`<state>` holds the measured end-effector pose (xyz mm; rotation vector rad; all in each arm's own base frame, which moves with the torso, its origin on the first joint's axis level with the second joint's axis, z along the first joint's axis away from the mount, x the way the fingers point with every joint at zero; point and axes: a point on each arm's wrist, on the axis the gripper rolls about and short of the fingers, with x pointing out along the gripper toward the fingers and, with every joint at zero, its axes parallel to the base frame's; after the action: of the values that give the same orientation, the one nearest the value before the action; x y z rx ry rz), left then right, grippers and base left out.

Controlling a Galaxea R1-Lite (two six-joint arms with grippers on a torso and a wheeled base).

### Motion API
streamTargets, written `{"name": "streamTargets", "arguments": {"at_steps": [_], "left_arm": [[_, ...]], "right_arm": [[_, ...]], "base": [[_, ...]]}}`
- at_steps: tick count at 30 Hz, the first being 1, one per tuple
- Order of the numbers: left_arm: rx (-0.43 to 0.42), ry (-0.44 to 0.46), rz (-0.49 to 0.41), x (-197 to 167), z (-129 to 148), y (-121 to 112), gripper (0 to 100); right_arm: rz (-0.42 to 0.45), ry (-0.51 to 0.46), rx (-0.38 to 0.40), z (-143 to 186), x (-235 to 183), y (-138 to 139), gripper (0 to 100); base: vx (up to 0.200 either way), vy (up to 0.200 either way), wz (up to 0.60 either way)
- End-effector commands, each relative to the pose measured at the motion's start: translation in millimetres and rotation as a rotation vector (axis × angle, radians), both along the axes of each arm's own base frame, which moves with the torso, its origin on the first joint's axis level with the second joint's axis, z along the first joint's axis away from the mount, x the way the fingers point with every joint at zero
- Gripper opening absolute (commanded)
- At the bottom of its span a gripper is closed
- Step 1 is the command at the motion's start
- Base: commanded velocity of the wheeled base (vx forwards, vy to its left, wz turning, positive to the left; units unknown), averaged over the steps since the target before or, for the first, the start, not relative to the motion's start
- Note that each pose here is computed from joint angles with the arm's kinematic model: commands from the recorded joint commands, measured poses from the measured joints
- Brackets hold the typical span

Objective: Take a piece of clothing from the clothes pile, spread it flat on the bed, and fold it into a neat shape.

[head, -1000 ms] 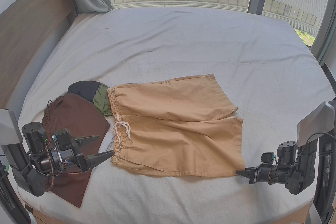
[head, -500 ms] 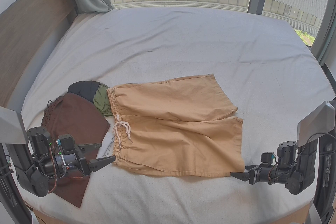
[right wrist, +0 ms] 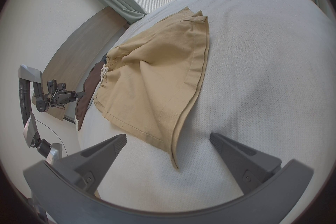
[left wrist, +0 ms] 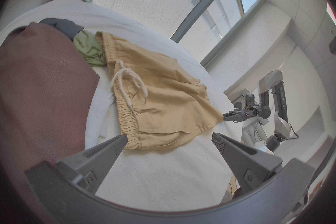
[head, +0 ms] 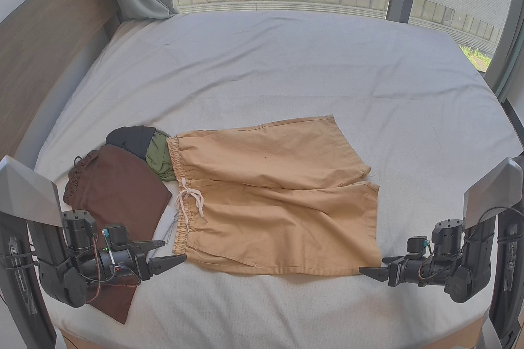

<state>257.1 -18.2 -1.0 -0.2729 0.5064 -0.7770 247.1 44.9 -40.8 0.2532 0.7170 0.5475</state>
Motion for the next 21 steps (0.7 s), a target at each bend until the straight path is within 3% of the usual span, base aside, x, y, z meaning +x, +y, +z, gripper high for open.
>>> {"name": "streamTargets", "arguments": {"at_steps": [1,11,21], "left_arm": [[-0.006,0.070,0.042,7,-17,0,100],[-0.088,0.180,0.178,23,-25,-4,100],[-0.103,0.242,0.205,27,-37,-14,100]], "right_arm": [[0.000,-0.003,0.001,0,1,0,100],[-0.001,-0.007,0.001,0,2,0,100],[0.000,-0.009,0.001,0,2,0,100]], "base": [[0.000,0.000,0.00],[0.000,0.000,0.00],[0.000,0.000,0.00]]}}
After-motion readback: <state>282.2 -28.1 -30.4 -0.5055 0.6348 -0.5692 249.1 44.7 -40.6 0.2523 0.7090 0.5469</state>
